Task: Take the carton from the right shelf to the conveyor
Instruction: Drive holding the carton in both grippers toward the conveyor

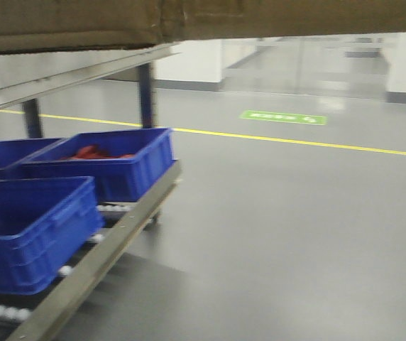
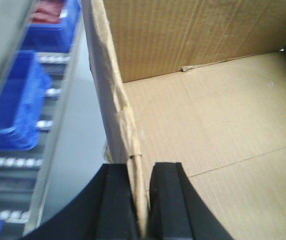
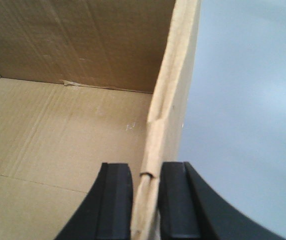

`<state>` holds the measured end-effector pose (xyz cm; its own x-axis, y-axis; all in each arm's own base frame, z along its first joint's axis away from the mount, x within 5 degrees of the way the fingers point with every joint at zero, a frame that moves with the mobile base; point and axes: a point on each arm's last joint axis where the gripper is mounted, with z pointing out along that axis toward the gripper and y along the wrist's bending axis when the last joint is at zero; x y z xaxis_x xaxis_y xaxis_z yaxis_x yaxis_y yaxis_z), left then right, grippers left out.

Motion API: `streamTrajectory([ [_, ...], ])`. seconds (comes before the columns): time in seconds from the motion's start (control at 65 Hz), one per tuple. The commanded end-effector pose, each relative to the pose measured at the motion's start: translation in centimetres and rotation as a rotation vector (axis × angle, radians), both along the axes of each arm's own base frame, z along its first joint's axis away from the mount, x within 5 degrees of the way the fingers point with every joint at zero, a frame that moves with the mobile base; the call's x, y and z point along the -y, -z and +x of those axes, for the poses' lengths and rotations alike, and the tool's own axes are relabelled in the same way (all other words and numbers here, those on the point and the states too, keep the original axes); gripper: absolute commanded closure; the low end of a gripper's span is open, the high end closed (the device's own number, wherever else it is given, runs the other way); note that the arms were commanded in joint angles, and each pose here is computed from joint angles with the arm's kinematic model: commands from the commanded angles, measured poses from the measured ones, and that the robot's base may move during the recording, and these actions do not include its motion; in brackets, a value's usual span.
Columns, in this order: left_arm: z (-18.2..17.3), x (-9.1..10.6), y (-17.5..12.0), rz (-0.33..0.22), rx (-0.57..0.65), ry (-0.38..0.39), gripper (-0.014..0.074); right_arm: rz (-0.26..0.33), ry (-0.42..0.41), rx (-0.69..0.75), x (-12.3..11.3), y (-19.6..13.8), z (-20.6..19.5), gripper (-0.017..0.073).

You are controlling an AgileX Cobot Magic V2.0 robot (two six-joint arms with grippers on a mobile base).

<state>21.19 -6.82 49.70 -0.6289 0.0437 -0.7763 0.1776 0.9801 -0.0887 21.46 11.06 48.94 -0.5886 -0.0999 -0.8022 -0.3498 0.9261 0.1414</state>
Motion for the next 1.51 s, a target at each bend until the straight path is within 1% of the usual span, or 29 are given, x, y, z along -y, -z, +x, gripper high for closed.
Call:
streamTrajectory([
  [0.0,-0.56,-0.22,-0.53,0.007,0.032,0.003,0.0610,-0.016,0.025,0.074,0.58,-0.70,0.14,0.0627],
  [1.492,-0.56,-0.22,-0.53,0.007,0.032,0.003,0.0610,-0.016,0.025,0.074,0.58,-0.70,0.14,0.0627],
])
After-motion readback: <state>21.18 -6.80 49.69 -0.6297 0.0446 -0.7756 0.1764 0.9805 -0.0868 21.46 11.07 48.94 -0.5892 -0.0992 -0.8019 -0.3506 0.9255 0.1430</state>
